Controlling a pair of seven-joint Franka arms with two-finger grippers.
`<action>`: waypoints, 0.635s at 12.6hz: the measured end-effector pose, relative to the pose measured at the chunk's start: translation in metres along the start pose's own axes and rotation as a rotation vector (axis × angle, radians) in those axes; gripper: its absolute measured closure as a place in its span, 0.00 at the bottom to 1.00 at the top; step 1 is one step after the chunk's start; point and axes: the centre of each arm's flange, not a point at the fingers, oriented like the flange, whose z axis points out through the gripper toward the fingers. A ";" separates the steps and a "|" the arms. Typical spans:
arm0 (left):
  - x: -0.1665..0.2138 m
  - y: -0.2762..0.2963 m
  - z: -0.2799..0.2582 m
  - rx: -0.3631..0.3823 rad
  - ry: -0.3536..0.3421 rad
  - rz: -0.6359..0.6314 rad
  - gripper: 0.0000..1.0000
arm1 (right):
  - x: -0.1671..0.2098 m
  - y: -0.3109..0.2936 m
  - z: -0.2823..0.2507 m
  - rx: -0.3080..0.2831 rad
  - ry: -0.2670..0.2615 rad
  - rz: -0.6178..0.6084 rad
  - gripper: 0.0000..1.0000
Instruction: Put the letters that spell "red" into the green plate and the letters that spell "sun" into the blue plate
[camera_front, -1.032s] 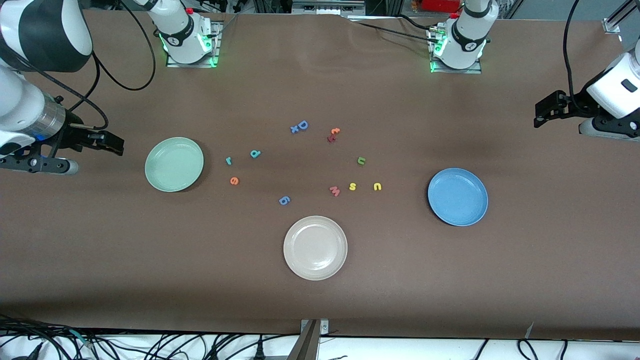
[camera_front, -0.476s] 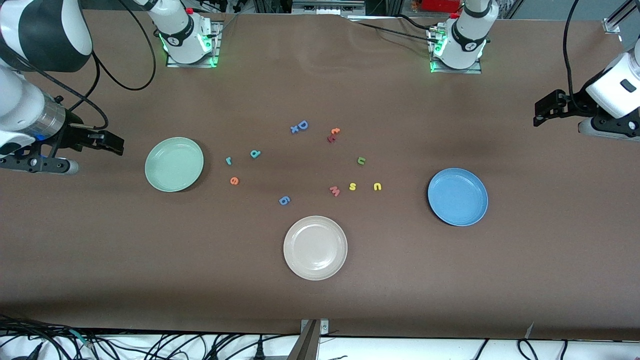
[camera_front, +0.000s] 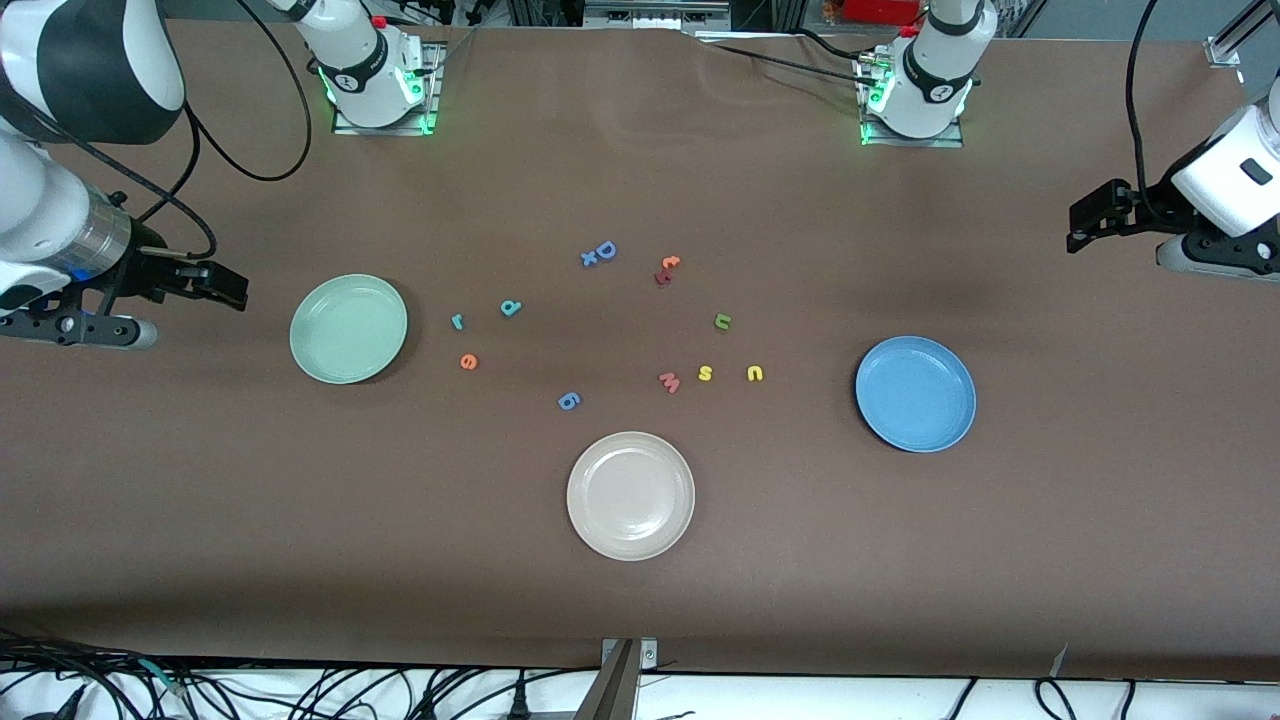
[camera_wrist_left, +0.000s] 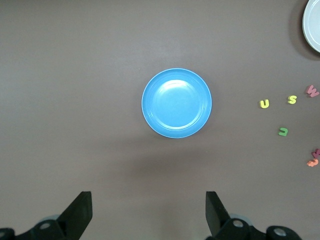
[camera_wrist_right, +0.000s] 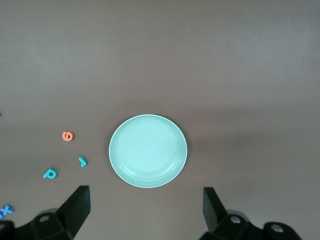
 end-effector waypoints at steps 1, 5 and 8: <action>0.000 0.002 0.000 0.000 0.000 -0.003 0.00 | 0.000 0.000 0.000 0.000 0.000 0.000 0.00; 0.000 0.006 0.000 0.001 0.000 -0.011 0.00 | 0.000 0.000 0.000 0.000 0.000 0.000 0.00; 0.000 0.006 0.000 0.001 0.000 -0.012 0.00 | 0.000 0.000 0.000 0.000 0.000 0.000 0.00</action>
